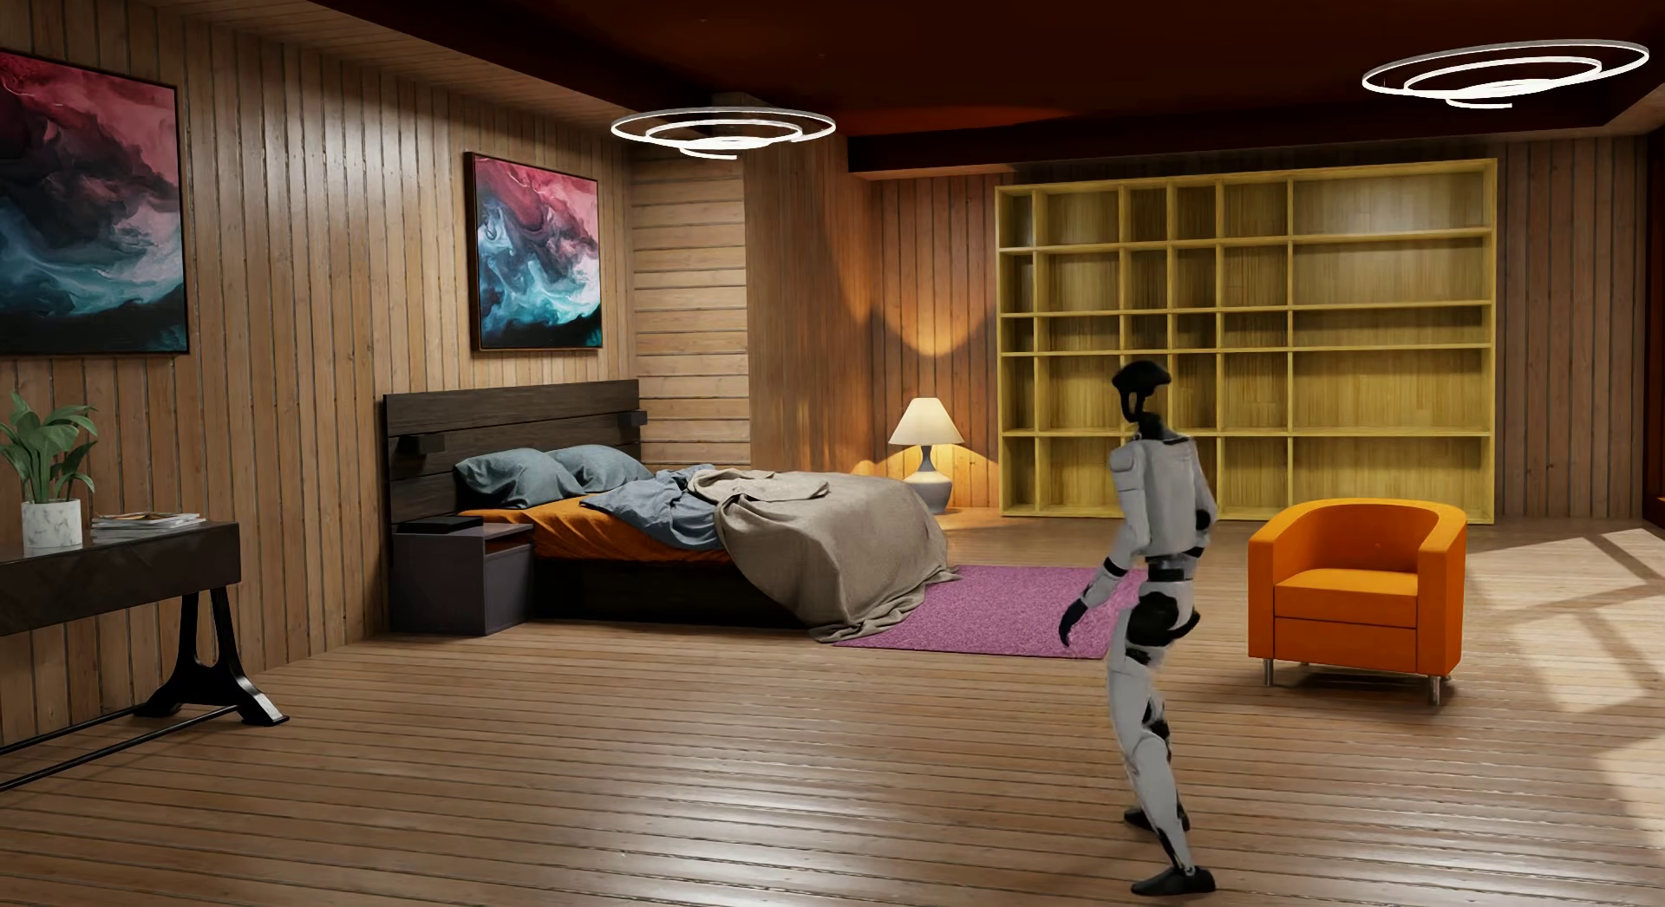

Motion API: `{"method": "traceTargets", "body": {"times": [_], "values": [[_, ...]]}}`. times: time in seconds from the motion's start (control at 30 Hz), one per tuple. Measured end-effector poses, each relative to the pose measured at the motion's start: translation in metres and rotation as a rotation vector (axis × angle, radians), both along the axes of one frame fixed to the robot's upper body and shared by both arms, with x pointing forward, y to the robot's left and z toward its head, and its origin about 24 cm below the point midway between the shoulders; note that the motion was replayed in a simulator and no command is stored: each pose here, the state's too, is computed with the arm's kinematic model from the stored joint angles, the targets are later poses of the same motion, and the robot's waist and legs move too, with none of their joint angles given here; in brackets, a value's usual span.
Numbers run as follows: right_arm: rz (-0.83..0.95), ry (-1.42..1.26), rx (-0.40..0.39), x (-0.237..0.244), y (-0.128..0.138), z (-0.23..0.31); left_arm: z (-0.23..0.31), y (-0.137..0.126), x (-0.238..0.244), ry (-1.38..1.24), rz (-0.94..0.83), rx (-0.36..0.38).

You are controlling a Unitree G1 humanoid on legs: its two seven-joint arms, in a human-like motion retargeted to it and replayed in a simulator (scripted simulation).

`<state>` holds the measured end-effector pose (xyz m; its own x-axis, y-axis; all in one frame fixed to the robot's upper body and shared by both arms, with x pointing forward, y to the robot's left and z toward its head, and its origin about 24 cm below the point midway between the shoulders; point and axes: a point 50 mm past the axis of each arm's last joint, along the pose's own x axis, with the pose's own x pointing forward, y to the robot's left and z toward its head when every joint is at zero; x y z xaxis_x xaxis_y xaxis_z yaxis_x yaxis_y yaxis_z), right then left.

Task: Head to the bed

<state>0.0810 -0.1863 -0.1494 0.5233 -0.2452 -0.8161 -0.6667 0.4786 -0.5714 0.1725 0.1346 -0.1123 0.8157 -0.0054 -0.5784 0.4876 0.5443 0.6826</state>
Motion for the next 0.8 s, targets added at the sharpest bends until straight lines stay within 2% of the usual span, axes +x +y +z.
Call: {"method": "traceTargets", "body": {"times": [0.1, 0.2, 0.37, 0.43, 0.5, 0.57, 0.7, 0.8], "values": [[-0.023, -0.001, -0.009, 0.003, -0.001, 0.0, 0.009, -0.002, 0.01, -0.047, 0.005, -0.028], [-0.01, 0.005, 0.02, 0.011, 0.009, -0.002, 0.006, 0.02, 0.001, -0.01, 0.101, -0.022], [-0.102, -0.067, 0.088, 0.016, 0.025, -0.001, -0.008, 0.063, -0.029, 0.157, 0.091, 0.148], [-0.004, -0.106, 0.068, 0.027, 0.031, 0.0, -0.01, 0.075, -0.041, 0.193, 0.111, 0.177], [0.155, -0.179, 0.042, 0.048, 0.037, 0.005, -0.01, 0.08, -0.055, 0.189, 0.185, 0.167], [0.224, -0.288, 0.05, 0.075, 0.043, 0.016, -0.01, 0.081, -0.07, 0.191, 0.242, 0.144], [0.178, -0.622, 0.145, 0.127, 0.057, 0.06, -0.014, 0.071, -0.098, 0.253, 0.253, 0.103], [0.169, -0.801, 0.237, 0.15, 0.07, 0.093, -0.019, 0.061, -0.116, 0.315, 0.278, 0.056]]}}
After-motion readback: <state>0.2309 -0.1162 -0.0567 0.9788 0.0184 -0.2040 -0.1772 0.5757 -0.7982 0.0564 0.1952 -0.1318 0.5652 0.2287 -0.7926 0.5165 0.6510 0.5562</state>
